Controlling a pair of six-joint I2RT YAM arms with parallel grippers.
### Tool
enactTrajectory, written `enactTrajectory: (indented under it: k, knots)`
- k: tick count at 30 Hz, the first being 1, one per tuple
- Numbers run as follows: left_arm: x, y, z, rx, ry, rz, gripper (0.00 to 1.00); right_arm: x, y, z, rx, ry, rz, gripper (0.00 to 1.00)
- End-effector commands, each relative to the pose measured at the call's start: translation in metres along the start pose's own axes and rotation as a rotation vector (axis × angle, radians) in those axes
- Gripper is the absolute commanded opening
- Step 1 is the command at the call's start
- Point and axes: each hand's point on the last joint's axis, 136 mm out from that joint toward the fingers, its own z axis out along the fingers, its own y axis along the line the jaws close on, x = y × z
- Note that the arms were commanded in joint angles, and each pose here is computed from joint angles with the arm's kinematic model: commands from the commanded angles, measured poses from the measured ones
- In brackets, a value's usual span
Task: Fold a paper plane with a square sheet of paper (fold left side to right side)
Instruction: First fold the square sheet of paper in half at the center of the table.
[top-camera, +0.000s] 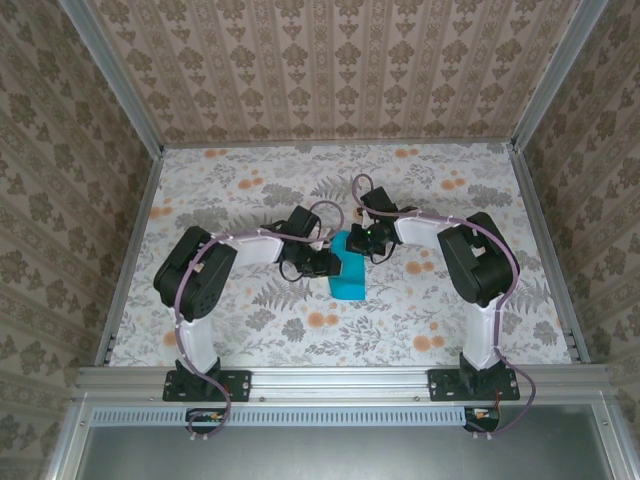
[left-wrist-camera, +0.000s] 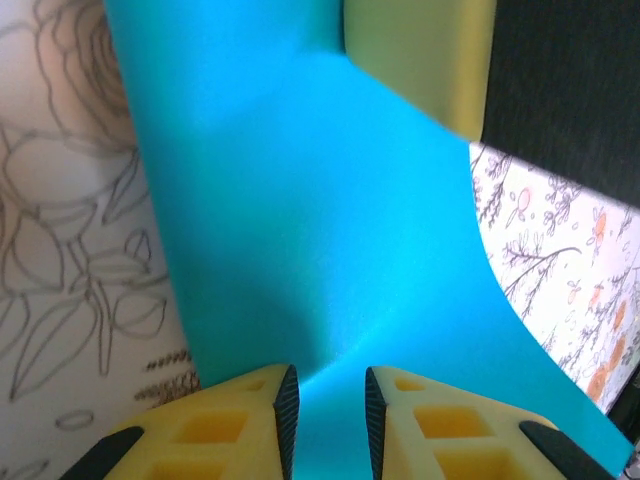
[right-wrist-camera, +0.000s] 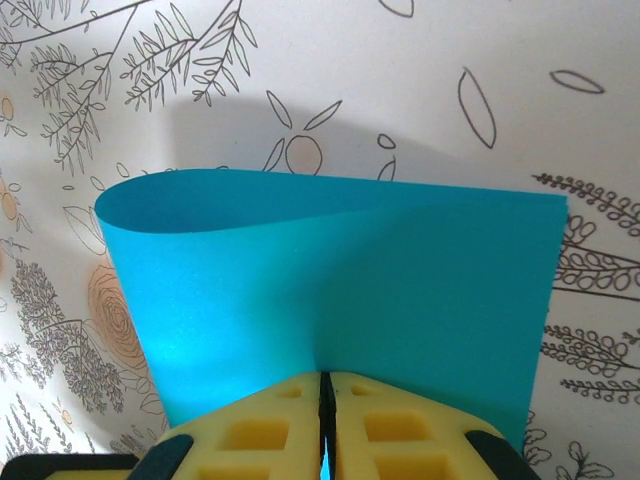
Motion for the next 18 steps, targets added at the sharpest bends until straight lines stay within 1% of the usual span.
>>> enactTrajectory:
  k: [1, 6, 11, 14, 18]
  knots:
    - [0.038, 0.002, -0.003, -0.018, 0.102, 0.001, 0.28, 0.019, -0.038, 0.017, 0.141, 0.065, 0.026, 0.11]
    - [0.05, -0.006, -0.006, 0.004, 0.118, 0.036, 0.29, 0.02, -0.041, 0.018, 0.151, 0.072, 0.029, 0.11]
    - [0.063, -0.006, -0.006, 0.004, 0.134, 0.039, 0.29, 0.023, -0.044, 0.02, 0.158, 0.079, 0.035, 0.11]
    - [0.06, -0.01, -0.012, 0.02, 0.102, 0.036, 0.29, 0.023, -0.044, 0.019, 0.153, 0.078, 0.037, 0.11]
    - [0.041, -0.025, -0.029, 0.045, 0.026, 0.061, 0.3, 0.023, -0.043, 0.019, 0.15, 0.078, 0.038, 0.11]
